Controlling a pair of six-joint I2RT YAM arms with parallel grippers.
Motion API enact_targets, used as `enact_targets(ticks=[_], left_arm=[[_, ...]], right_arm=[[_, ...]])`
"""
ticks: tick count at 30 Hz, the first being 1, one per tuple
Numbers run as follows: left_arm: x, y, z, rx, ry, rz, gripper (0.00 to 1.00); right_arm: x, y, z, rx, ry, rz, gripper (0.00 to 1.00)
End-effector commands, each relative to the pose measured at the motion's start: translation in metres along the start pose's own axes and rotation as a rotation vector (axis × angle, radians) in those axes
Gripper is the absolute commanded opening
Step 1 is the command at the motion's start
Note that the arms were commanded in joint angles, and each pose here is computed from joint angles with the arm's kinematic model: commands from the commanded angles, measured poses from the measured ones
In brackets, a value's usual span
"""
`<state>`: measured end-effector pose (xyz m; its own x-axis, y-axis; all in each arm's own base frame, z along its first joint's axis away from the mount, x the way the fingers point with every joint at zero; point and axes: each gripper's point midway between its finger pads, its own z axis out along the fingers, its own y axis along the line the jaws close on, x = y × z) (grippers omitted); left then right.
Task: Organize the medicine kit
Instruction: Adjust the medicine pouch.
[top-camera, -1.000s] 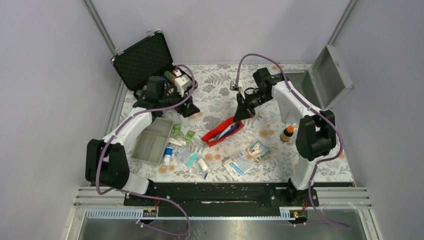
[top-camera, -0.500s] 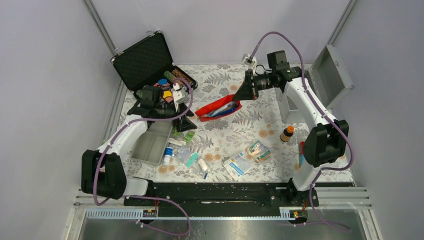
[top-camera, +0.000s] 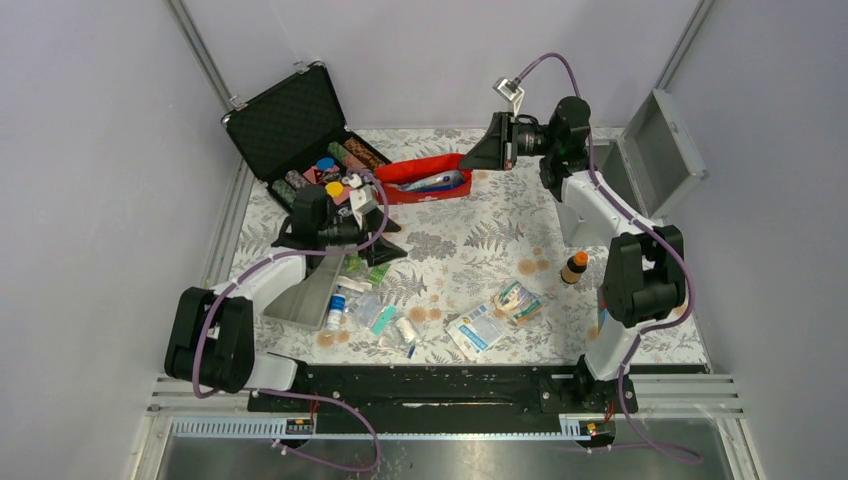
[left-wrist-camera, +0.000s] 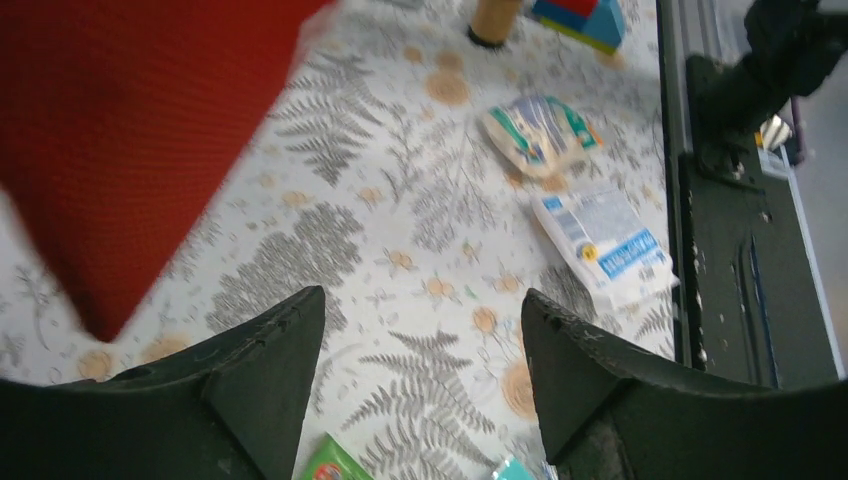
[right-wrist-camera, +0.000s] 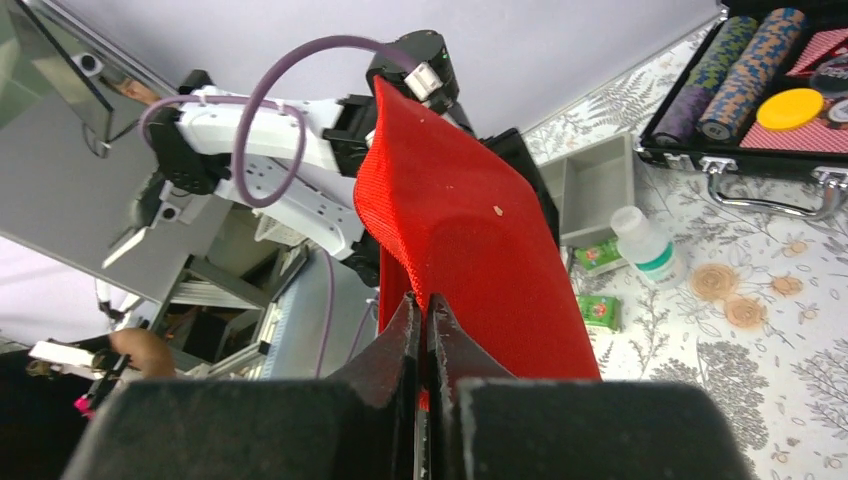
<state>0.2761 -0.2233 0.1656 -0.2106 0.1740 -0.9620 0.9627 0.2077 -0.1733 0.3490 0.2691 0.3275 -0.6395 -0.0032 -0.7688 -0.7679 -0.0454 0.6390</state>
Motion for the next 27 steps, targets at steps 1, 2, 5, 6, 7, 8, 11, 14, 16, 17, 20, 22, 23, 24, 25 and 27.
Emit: enact_targets(ticks=[1, 2, 5, 6, 7, 8, 11, 14, 16, 17, 20, 22, 23, 24, 25, 27], left_arm=[[-0.076, 0.013, 0.002, -0.020, -0.237, 0.119, 0.72], [-0.082, 0.013, 0.001, -0.020, -0.258, 0.122, 0.73], [-0.094, 0.016, -0.003, -0.043, -0.292, 0.137, 0.75], [-0.096, 0.018, -0.005, -0.050, -0.296, 0.134, 0.75], [-0.098, 0.019, -0.007, -0.052, -0.302, 0.137, 0.75], [-0.099, 0.019, -0.009, -0.050, -0.307, 0.143, 0.75], [-0.108, 0.021, -0.011, -0.066, -0.330, 0.155, 0.75], [-0.115, 0.036, -0.013, -0.147, -0.349, 0.163, 0.76], [-0.108, 0.054, -0.013, -0.218, -0.306, 0.152, 0.75], [-0.101, 0.062, -0.013, -0.246, -0.265, 0.157, 0.75], [-0.079, 0.077, -0.015, -0.303, -0.156, 0.217, 0.74], [-0.070, 0.078, -0.017, -0.315, -0.120, 0.254, 0.74], [-0.068, 0.075, -0.017, -0.304, -0.114, 0.266, 0.73], [-0.068, 0.070, -0.016, -0.282, -0.120, 0.269, 0.73], [-0.070, 0.062, -0.014, -0.245, -0.135, 0.252, 0.73], [-0.072, 0.045, -0.009, -0.158, -0.167, 0.222, 0.74]], right_arm=[[-0.016, 0.038, -0.009, -0.086, 0.003, -0.061, 0.00], [-0.014, 0.037, -0.009, -0.083, 0.004, -0.059, 0.00], [-0.010, 0.036, -0.011, -0.077, 0.006, -0.062, 0.00], [-0.010, 0.035, -0.012, -0.074, 0.004, -0.059, 0.00], [-0.010, 0.034, -0.012, -0.074, 0.003, -0.058, 0.00], [-0.009, 0.033, -0.012, -0.072, 0.002, -0.053, 0.00], [-0.007, 0.029, -0.012, -0.070, 0.000, -0.039, 0.00], [-0.008, 0.029, -0.012, -0.073, -0.001, -0.032, 0.00], [-0.010, 0.032, -0.012, -0.075, -0.001, -0.034, 0.00], [-0.010, 0.033, -0.012, -0.074, -0.002, -0.036, 0.00], [-0.011, 0.037, -0.012, -0.074, -0.003, -0.041, 0.00], [-0.011, 0.038, -0.012, -0.072, -0.003, -0.039, 0.00], [-0.011, 0.037, -0.012, -0.070, -0.004, -0.037, 0.00], [-0.010, 0.036, -0.012, -0.069, -0.004, -0.035, 0.00], [-0.010, 0.035, -0.012, -0.068, -0.004, -0.032, 0.00], [-0.009, 0.033, -0.012, -0.066, -0.005, -0.027, 0.00]])
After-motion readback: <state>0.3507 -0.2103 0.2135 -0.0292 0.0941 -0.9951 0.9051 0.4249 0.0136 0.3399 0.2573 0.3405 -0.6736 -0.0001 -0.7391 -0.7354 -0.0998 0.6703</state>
